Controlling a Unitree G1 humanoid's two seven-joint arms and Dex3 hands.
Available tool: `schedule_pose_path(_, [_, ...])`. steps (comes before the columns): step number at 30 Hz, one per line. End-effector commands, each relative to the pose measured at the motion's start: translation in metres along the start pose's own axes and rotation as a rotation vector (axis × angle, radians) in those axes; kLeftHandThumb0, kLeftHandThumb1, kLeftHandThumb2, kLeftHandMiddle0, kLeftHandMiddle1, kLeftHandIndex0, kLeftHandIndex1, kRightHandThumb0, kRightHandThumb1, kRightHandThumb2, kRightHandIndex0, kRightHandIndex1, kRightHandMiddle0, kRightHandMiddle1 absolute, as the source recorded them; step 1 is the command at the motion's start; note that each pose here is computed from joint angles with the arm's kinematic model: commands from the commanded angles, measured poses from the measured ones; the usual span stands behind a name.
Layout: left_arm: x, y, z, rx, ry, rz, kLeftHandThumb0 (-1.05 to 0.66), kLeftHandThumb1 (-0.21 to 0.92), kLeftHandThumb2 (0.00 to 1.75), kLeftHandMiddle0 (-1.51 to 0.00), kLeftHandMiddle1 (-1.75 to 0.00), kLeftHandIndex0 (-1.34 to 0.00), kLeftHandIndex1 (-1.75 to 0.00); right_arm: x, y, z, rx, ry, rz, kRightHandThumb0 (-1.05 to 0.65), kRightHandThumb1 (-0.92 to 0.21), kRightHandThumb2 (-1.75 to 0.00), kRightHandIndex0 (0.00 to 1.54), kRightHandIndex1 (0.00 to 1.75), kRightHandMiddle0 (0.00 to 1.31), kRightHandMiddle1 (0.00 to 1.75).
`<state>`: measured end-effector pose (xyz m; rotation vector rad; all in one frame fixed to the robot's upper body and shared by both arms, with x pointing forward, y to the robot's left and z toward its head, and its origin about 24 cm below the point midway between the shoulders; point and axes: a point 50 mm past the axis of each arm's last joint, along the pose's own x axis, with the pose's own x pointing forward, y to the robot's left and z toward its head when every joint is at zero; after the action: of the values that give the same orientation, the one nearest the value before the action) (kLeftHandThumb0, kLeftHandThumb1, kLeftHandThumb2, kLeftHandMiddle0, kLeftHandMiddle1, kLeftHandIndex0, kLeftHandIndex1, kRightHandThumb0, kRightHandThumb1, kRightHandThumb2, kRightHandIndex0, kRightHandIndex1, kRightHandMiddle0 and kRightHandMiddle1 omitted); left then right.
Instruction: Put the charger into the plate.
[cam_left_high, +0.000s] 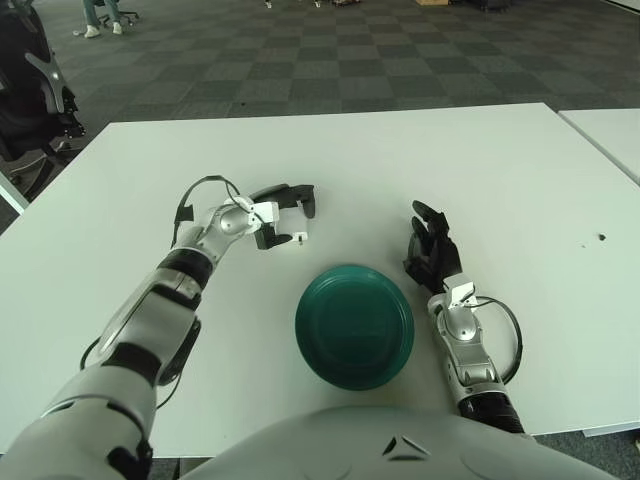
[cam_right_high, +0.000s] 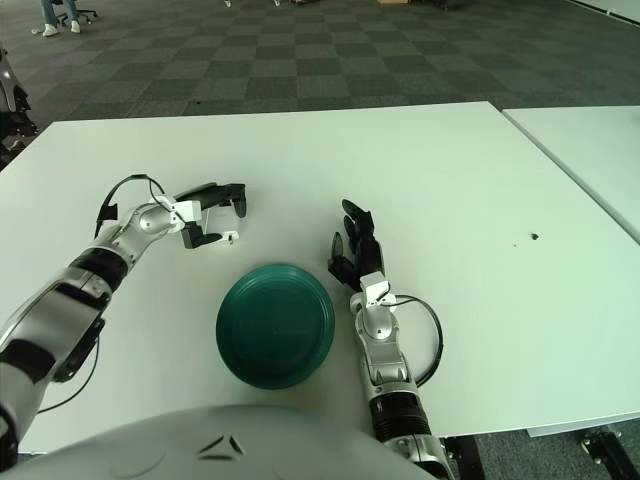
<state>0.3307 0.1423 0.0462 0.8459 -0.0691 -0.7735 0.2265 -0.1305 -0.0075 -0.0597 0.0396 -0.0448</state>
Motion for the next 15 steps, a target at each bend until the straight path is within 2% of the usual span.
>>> schedule_pose_path(1, [-0.023, 0.02, 0.024, -0.067, -0.095, 0.098, 0.0, 0.09, 1.55, -0.79, -1.66, -0.57, -1.75, -0.04, 0.006, -0.066, -0.014, 0.374, 0.021, -0.77, -0.92, -0.86, 0.31, 0.04, 0.0, 0.71])
schedule_pose_path(6, [-0.03, 0.028, 0.045, -0.065, -0.17, 0.148, 0.0, 0.11, 1.54, -0.76, -1.7, -0.55, -1.75, -0.039, 0.011, -0.064, -0.013, 0.343, 0.056, -0.78, -0.92, -0.87, 0.32, 0.05, 0.0, 0.72])
schedule_pose_path(11, [-0.037, 0.03, 0.057, -0.062, -0.22, 0.15, 0.0, 0.11, 1.56, -0.74, -1.74, -0.56, -1.75, -0.039, 0.014, -0.062, -0.007, 0.321, 0.068, -0.78, -0.92, -0.89, 0.33, 0.04, 0.0, 0.74])
schedule_pose_path(15, [-0.044, 0.02, 0.087, -0.022, -0.315, 0.105, 0.0, 0.08, 1.58, -0.78, -1.72, -0.57, -1.75, -0.039, 0.014, -0.06, -0.014, 0.298, 0.073, -0.77, -0.92, -0.9, 0.33, 0.04, 0.0, 0.75])
